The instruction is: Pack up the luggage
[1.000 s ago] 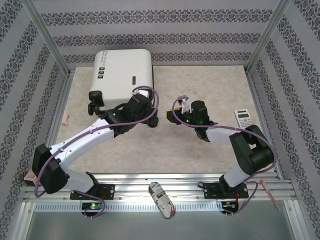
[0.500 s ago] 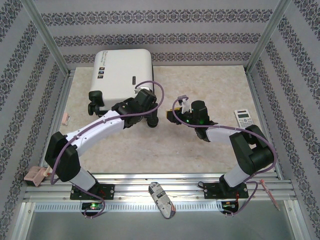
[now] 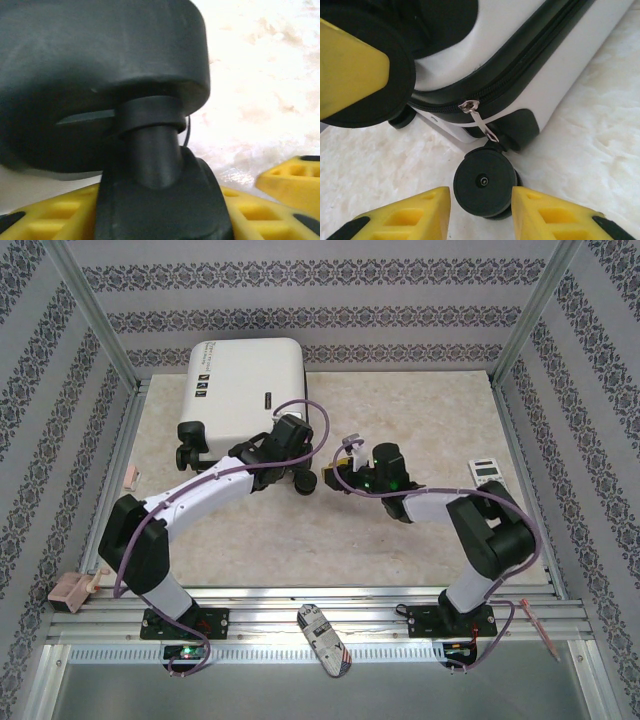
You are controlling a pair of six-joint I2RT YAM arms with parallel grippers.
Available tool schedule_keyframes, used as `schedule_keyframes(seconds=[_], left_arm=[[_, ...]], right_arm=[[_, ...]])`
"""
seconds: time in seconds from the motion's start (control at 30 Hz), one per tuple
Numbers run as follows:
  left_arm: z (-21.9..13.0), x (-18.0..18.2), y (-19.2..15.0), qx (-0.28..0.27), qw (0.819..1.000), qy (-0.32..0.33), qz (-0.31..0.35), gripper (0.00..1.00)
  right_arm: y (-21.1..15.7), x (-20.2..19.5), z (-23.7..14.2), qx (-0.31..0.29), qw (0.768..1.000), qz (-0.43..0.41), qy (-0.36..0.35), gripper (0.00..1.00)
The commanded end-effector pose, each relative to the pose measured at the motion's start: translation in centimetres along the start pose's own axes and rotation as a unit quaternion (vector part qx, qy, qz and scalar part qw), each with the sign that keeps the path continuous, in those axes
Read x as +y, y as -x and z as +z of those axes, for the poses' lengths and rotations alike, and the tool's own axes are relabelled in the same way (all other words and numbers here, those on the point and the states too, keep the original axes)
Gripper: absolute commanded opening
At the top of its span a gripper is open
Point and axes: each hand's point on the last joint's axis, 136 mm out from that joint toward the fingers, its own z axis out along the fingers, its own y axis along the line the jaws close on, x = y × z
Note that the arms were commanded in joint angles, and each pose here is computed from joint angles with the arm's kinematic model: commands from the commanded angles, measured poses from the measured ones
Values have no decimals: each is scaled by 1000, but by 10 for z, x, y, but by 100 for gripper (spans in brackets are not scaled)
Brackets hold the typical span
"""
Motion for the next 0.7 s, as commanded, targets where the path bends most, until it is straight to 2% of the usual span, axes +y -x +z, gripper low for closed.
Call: schedule_keyframes(seconds=[0.0, 0.13, 0.27, 0.53, 0.67], left_arm=[[0, 2, 10, -13, 1000, -9, 1, 43], [-15, -3, 17, -27, 999, -32, 9, 35], [-39, -10, 29, -63, 995, -76, 9, 32], [-86, -15, 49, -135, 981, -137, -14, 30], [-92, -21, 51, -140, 978, -156, -13, 30]], right_arm=[[17, 16, 12, -23, 997, -52, 47, 38], [19, 16, 18, -28, 995, -74, 54, 38], [18, 25, 23, -23, 992, -93, 77, 38], [-6, 49, 28, 6, 988, -101, 118, 38], [-20, 64, 32, 19, 986, -108, 129, 39]])
